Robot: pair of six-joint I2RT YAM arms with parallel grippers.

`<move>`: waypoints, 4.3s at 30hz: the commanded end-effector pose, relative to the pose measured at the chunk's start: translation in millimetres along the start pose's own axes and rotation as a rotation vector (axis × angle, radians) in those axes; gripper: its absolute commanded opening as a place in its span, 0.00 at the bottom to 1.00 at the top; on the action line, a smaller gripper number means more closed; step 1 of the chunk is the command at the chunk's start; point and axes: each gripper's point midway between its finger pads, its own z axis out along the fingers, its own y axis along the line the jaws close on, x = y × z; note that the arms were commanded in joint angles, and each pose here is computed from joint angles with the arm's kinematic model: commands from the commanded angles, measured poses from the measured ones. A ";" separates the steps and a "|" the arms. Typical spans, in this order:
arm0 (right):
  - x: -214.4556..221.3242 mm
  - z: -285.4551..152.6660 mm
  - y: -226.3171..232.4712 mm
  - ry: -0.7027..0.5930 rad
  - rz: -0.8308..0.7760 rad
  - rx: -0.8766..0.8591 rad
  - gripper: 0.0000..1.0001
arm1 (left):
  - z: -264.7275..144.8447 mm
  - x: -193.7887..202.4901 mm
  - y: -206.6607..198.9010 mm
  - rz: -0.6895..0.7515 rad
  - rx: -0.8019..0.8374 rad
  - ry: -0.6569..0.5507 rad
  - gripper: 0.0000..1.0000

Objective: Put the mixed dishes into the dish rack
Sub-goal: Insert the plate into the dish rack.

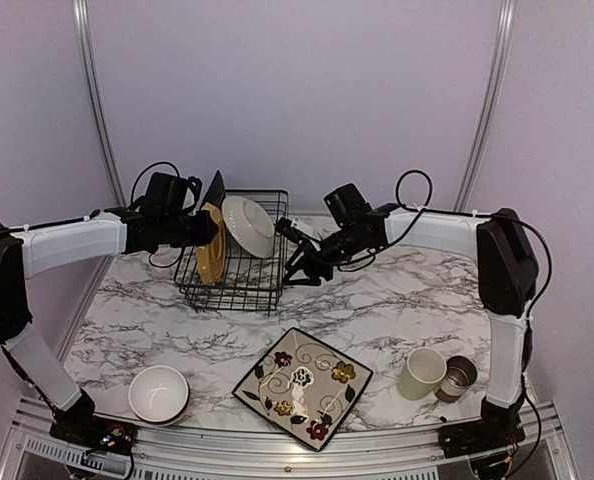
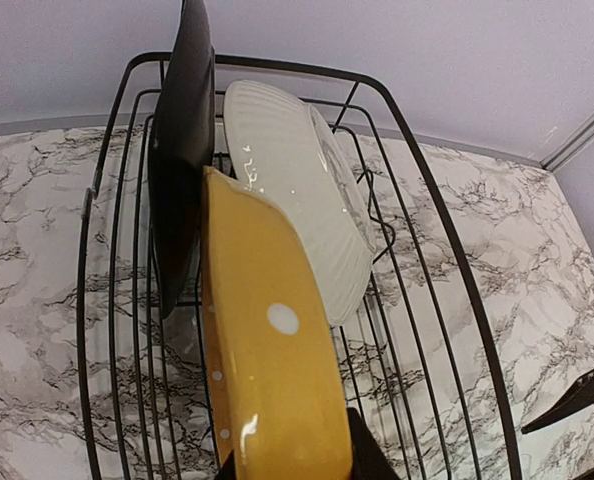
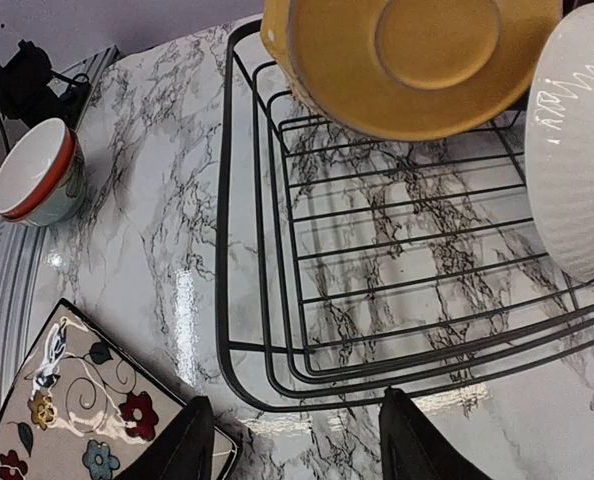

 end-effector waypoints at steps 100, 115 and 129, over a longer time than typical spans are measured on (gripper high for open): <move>27.7 12.8 -18.9 0.112 0.033 0.020 0.55 | 36.7 -137.1 -116.5 -0.021 0.641 -0.484 0.00; 29.4 -29.2 -139.5 0.091 0.151 0.296 0.57 | 98.1 -105.2 -105.4 0.006 0.597 -0.419 0.00; 34.2 -27.0 -198.7 0.116 0.119 0.452 0.58 | 128.1 -81.1 -130.0 0.146 0.594 -0.411 0.04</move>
